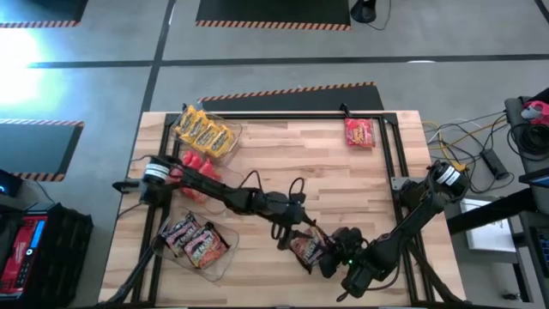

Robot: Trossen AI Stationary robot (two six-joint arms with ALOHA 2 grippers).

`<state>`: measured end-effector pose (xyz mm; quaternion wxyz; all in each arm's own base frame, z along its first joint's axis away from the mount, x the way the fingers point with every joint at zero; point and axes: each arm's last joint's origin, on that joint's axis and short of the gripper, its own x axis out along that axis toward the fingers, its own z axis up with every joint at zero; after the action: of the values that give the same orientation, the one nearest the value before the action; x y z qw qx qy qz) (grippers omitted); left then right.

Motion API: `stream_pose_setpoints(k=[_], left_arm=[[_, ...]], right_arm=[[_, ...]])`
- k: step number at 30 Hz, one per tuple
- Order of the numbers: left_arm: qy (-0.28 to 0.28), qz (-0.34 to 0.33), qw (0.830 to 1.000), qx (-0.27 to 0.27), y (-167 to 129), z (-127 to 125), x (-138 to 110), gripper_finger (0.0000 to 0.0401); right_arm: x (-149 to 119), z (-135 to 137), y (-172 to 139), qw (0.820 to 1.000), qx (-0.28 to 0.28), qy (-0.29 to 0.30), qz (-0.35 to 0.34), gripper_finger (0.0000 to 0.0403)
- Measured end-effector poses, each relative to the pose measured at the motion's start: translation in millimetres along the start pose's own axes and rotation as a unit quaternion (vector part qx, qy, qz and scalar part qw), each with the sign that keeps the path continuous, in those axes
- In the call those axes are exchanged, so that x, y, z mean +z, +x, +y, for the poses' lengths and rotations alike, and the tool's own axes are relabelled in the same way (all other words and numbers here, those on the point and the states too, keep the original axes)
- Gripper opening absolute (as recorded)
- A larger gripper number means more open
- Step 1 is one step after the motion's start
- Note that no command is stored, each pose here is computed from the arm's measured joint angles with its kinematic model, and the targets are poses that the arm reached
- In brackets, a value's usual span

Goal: Sort Maruchan noodles
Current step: Put the black noodles pack into the bottom transparent bin

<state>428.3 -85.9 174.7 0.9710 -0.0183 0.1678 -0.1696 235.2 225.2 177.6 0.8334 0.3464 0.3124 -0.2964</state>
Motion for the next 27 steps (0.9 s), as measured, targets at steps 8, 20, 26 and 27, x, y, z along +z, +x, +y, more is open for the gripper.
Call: stream_pose_setpoints(k=[8, 20, 26, 27], left_arm=[[0.022, 0.026, 0.994, 0.103, -57, -1, 6, 0.0170], [-0.049, -0.051, 0.989, 0.129, -129, -11, -12, 0.0170], [-0.052, -0.023, 0.990, 0.129, -126, -11, -12, 0.0182], [-0.052, -0.011, 0.990, 0.130, -126, -11, -12, 0.0187]], right_arm=[[6, 1, 2, 0.998, -0.003, -0.061, -0.003, 0.0077], [48, 18, 5, 0.963, -0.002, -0.269, -0.022, 0.0077], [64, 29, 4, 0.936, 0.001, -0.350, -0.033, 0.0077], [66, 30, 4, 0.933, 0.000, -0.358, -0.034, 0.0077]])
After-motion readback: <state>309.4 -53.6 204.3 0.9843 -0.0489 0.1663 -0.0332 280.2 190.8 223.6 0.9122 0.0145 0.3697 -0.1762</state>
